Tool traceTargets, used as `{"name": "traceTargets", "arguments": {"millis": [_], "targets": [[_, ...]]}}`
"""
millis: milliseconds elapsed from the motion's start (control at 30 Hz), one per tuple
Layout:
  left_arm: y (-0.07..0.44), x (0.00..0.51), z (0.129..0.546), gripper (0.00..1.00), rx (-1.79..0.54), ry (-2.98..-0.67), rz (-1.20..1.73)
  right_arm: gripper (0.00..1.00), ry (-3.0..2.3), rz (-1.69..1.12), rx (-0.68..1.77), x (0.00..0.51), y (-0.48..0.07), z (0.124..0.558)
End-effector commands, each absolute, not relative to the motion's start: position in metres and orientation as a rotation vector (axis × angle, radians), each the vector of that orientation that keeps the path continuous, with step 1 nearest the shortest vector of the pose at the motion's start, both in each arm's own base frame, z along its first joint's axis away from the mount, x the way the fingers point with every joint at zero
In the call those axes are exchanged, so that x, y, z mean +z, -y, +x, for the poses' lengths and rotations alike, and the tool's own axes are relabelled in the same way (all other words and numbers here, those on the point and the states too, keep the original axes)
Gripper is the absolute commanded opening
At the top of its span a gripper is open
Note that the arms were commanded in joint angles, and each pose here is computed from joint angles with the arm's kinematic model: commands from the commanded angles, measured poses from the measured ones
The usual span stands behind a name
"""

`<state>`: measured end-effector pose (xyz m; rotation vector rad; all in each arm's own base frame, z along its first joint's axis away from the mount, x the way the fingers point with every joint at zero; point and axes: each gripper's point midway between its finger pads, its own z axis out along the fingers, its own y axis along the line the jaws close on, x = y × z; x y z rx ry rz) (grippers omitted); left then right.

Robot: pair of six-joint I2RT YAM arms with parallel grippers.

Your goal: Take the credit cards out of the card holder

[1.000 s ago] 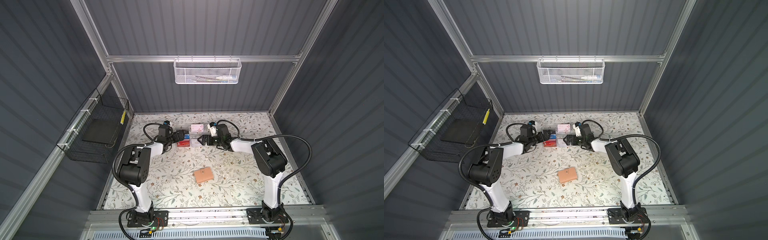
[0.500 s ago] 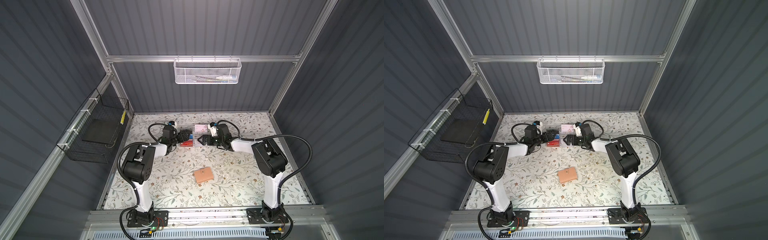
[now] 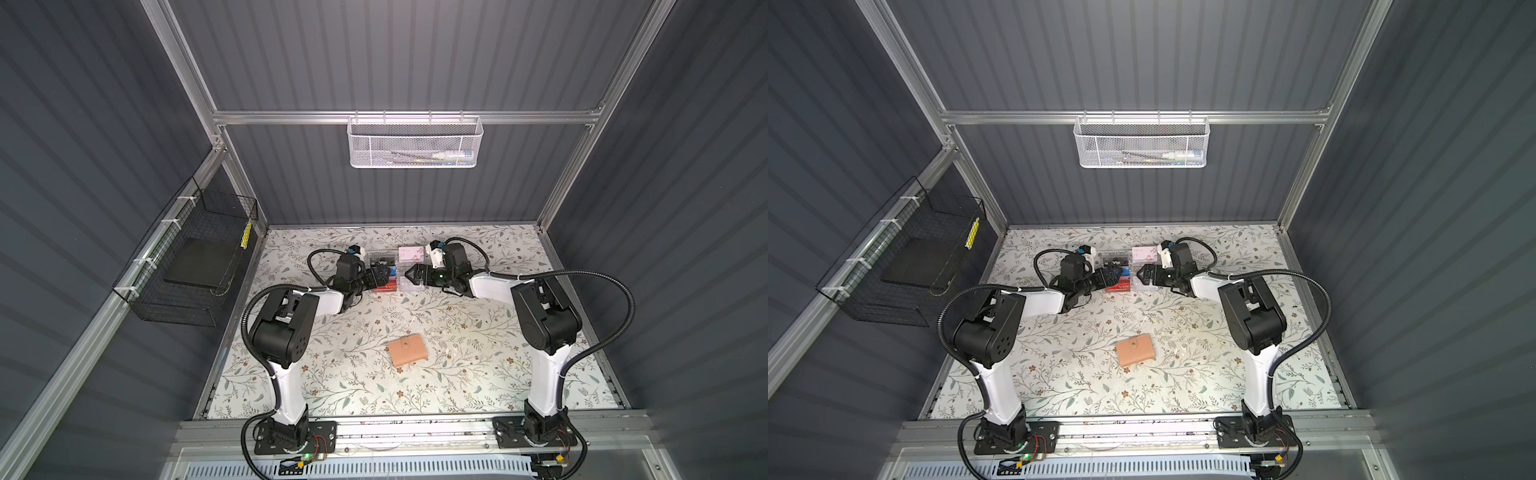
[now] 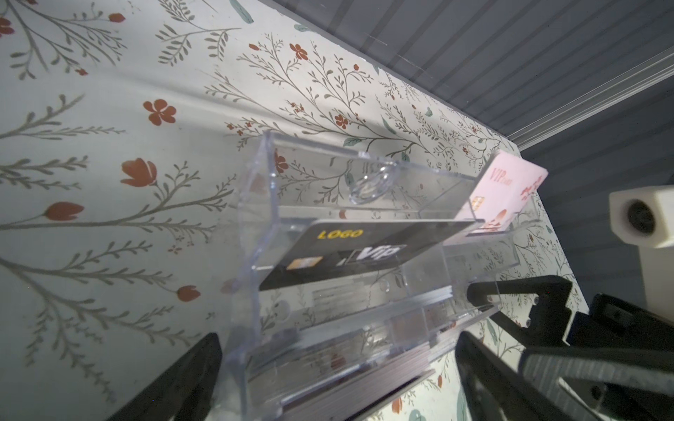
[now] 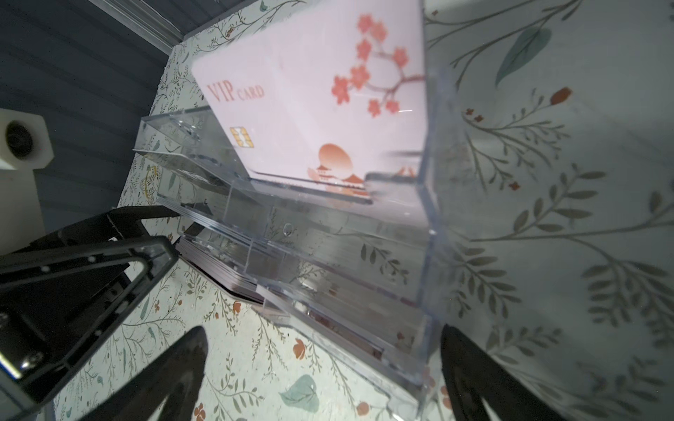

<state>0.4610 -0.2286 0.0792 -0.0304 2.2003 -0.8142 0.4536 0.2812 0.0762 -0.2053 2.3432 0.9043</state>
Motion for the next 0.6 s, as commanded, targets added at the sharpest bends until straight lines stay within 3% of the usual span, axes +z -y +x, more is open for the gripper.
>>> {"name": "traceTargets", "arguments": {"millis": [0, 233, 567], "targets": [[0.237, 0.098, 0.460, 1.00, -0.813, -2.180, 0.023, 0.99, -2.304, -0.250, 0.909, 0.102, -0.287, 0.451], [0.211, 0.115, 0.458, 1.00, -0.599, -2.213, 0.038, 0.99, -2.322, -0.226, 0.810, 0.102, -0.269, 0.441], [0.176, 0.146, 0.439, 1.00, -0.400, -2.190, 0.033, 0.99, -2.366, -0.071, 0.451, 0.111, -0.204, 0.420]]}}
